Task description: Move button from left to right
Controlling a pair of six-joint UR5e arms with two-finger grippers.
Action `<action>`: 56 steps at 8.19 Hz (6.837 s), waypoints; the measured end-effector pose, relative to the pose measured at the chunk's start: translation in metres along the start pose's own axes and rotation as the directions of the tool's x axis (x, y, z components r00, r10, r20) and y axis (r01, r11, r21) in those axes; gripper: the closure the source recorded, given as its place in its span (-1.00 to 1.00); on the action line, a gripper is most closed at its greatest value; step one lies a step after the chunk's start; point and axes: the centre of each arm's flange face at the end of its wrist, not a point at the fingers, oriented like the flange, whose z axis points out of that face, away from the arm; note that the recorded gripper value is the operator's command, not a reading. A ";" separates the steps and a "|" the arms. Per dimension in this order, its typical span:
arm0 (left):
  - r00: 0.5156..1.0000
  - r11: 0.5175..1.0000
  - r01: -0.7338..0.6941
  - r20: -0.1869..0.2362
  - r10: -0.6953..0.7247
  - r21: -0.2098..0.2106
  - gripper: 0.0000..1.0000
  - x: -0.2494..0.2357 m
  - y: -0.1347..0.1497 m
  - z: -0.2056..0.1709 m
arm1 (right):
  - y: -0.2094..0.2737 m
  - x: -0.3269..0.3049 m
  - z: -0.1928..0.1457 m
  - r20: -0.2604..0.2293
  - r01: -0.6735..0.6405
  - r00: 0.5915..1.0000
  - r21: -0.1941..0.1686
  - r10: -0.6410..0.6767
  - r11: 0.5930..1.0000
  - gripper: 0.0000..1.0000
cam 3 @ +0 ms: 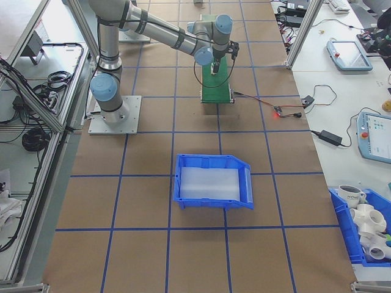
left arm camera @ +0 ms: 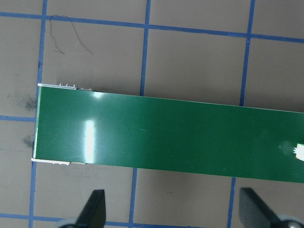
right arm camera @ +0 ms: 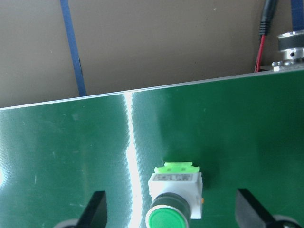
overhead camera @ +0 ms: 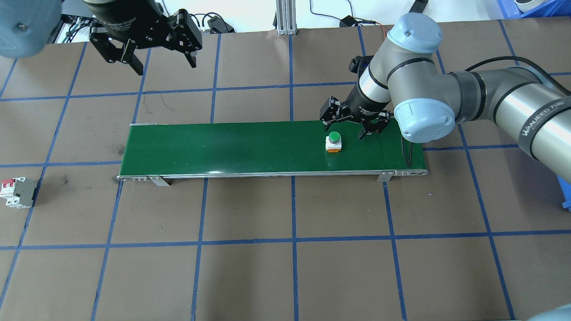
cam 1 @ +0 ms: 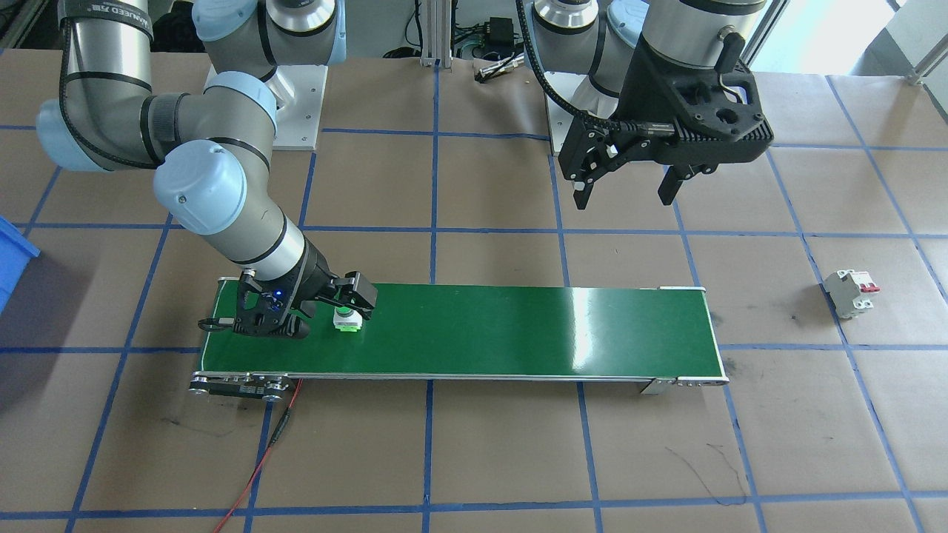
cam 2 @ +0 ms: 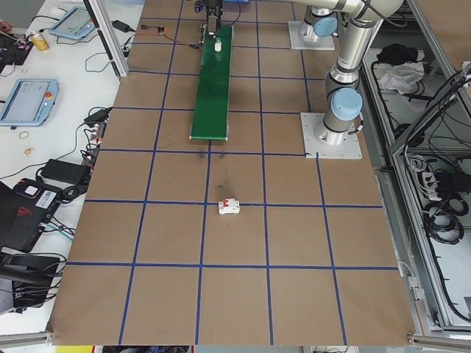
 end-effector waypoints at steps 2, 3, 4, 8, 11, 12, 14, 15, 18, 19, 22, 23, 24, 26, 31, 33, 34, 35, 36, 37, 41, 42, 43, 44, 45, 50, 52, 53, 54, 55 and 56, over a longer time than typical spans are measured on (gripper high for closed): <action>1.000 1.000 0.000 -0.001 0.000 0.000 -1.00 0.000 0.000 0.000 | -0.001 0.009 0.008 -0.069 0.049 0.996 -0.008 -0.050 0.999 0.04; 1.000 1.000 0.001 -0.001 -0.001 0.000 -1.00 0.000 0.000 0.000 | -0.001 0.015 0.012 -0.121 0.062 0.991 -0.015 -0.063 0.998 0.56; 1.000 1.000 0.001 -0.001 -0.001 0.000 -1.00 0.000 0.000 0.000 | 0.000 0.021 0.015 -0.162 0.064 0.985 -0.030 -0.068 0.997 0.91; 1.000 1.000 0.001 -0.002 -0.001 0.002 -1.00 0.000 0.000 -0.001 | -0.011 0.055 0.003 -0.242 0.072 0.967 -0.058 -0.084 0.996 1.00; 1.000 1.000 0.001 -0.002 -0.001 0.002 -1.00 0.000 0.001 -0.001 | -0.045 0.119 -0.067 -0.258 0.180 0.948 -0.052 -0.188 0.982 1.00; 1.000 1.000 0.001 -0.002 -0.001 0.003 -1.00 0.000 0.001 -0.002 | -0.051 0.152 -0.093 -0.285 0.263 0.918 -0.081 -0.276 0.961 1.00; 1.000 1.000 0.000 -0.003 0.000 0.005 -1.00 0.000 0.002 -0.003 | -0.054 0.233 -0.138 -0.307 0.428 0.837 -0.150 -0.453 0.892 1.00; 1.000 1.000 0.001 -0.003 -0.001 0.004 -1.00 0.000 0.002 -0.003 | -0.052 0.277 -0.158 -0.294 0.502 0.795 -0.174 -0.531 0.847 1.00; 1.000 1.000 0.000 -0.004 0.000 0.007 -1.00 0.000 0.003 -0.004 | -0.035 0.406 -0.198 -0.258 0.676 0.664 -0.193 -0.702 0.711 1.00; 1.000 1.000 0.000 -0.004 0.000 0.007 -1.00 0.000 0.003 -0.004 | -0.033 0.442 -0.207 -0.263 0.727 0.611 -0.188 -0.747 0.660 1.00; 1.000 1.000 0.000 -0.004 0.000 0.008 -1.00 0.000 0.004 -0.005 | -0.052 0.533 -0.202 -0.249 0.856 0.417 -0.215 -0.874 0.470 0.97; 1.000 1.000 0.000 -0.004 0.000 0.008 -1.00 0.000 0.004 -0.005 | -0.058 0.551 -0.190 -0.236 0.886 0.345 -0.237 -0.908 0.399 0.91; 1.000 1.000 -0.001 -0.004 0.001 0.008 -1.00 0.000 0.004 -0.005 | -0.064 0.564 -0.173 -0.211 0.907 0.289 -0.253 -0.934 0.337 0.90; 1.000 1.000 -0.001 -0.003 0.001 0.008 -1.00 0.000 0.004 -0.005 | -0.071 0.582 -0.139 -0.163 0.929 0.214 -0.270 -0.963 0.253 0.85; 1.000 1.000 -0.002 -0.003 0.002 0.009 -1.00 0.000 0.004 -0.005 | -0.064 0.586 -0.103 -0.116 0.937 0.184 -0.279 -0.976 0.210 -1.00; 1.000 1.000 -0.002 -0.003 0.002 0.009 -1.00 0.000 0.004 -0.005 | -0.062 0.583 -0.109 -0.128 0.935 0.192 -0.276 -0.973 0.221 -1.00; 1.000 1.000 -0.002 -0.003 0.002 0.009 -1.00 0.000 0.004 -0.005 | -0.058 0.576 -0.127 -0.159 0.923 0.224 -0.281 -0.961 0.262 -1.00; 1.000 1.000 -0.002 -0.003 0.002 0.008 -1.00 0.000 0.004 -0.005 | -0.051 0.564 -0.151 -0.182 0.910 0.264 -0.278 -0.947 0.307 -1.00; 1.000 1.000 -0.002 -0.003 0.002 0.008 -1.00 0.001 0.004 -0.005 | -0.040 0.549 -0.174 -0.188 0.897 0.314 -0.264 -0.931 0.355 -1.00; 1.000 1.000 -0.003 -0.003 0.003 0.008 -1.00 0.001 0.004 -0.005 | -0.029 0.528 -0.200 -0.211 0.861 0.400 -0.247 -0.892 0.444 -1.00; 1.000 1.000 -0.002 -0.003 0.002 0.010 -1.00 0.000 0.005 -0.006 | 0.003 0.370 -0.266 -0.261 0.676 0.673 -0.163 -0.692 0.718 -1.00; 1.000 1.000 -0.002 -0.004 0.002 0.010 -1.00 0.001 0.005 -0.006 | 0.011 0.324 -0.272 -0.263 0.620 0.727 -0.144 -0.634 0.771 -1.00; 1.000 1.000 -0.002 -0.004 0.002 0.010 -1.00 0.001 0.005 -0.006 | 0.017 0.280 -0.274 -0.266 0.565 0.772 -0.129 -0.578 0.815 -1.00; 1.000 1.000 -0.003 -0.004 0.003 0.010 -1.00 0.001 0.005 -0.006 | 0.023 0.237 -0.273 -0.272 0.511 0.808 -0.116 -0.522 0.852 -1.00; 1.000 1.000 -0.002 -0.004 0.002 0.011 -1.00 0.001 0.005 -0.006 | 0.030 0.193 -0.268 -0.279 0.455 0.840 -0.103 -0.465 0.884 -1.00; 1.000 1.000 -0.002 -0.005 0.002 0.020 -1.00 0.000 0.008 -0.012 | 0.076 0.013 -0.230 -0.298 0.238 0.926 -0.021 -0.234 0.971 -1.00; 1.000 1.000 0.000 -0.005 0.001 0.020 -1.00 0.000 0.008 -0.011 | 0.081 -0.010 -0.220 -0.297 0.217 0.932 -0.005 -0.209 0.976 -1.00; 1.000 1.000 0.000 -0.005 0.000 0.020 -1.00 0.000 0.008 -0.012 | 0.081 -0.013 -0.218 -0.299 0.215 0.932 -0.002 -0.206 0.977 -1.00; 1.000 1.000 0.001 -0.005 -0.001 0.020 -1.00 0.000 0.008 -0.012 | 0.081 -0.013 -0.218 -0.302 0.218 0.930 -0.002 -0.208 0.976 -1.00; 1.000 1.000 0.002 -0.005 -0.002 0.021 -1.00 -0.001 0.008 -0.012 | 0.081 -0.013 -0.218 -0.305 0.219 0.929 -0.003 -0.210 0.976 -1.00; 1.000 1.000 0.003 -0.006 -0.003 0.020 -1.00 0.000 0.008 -0.012 | 0.081 -0.013 -0.217 -0.307 0.221 0.928 -0.004 -0.211 0.975 -1.00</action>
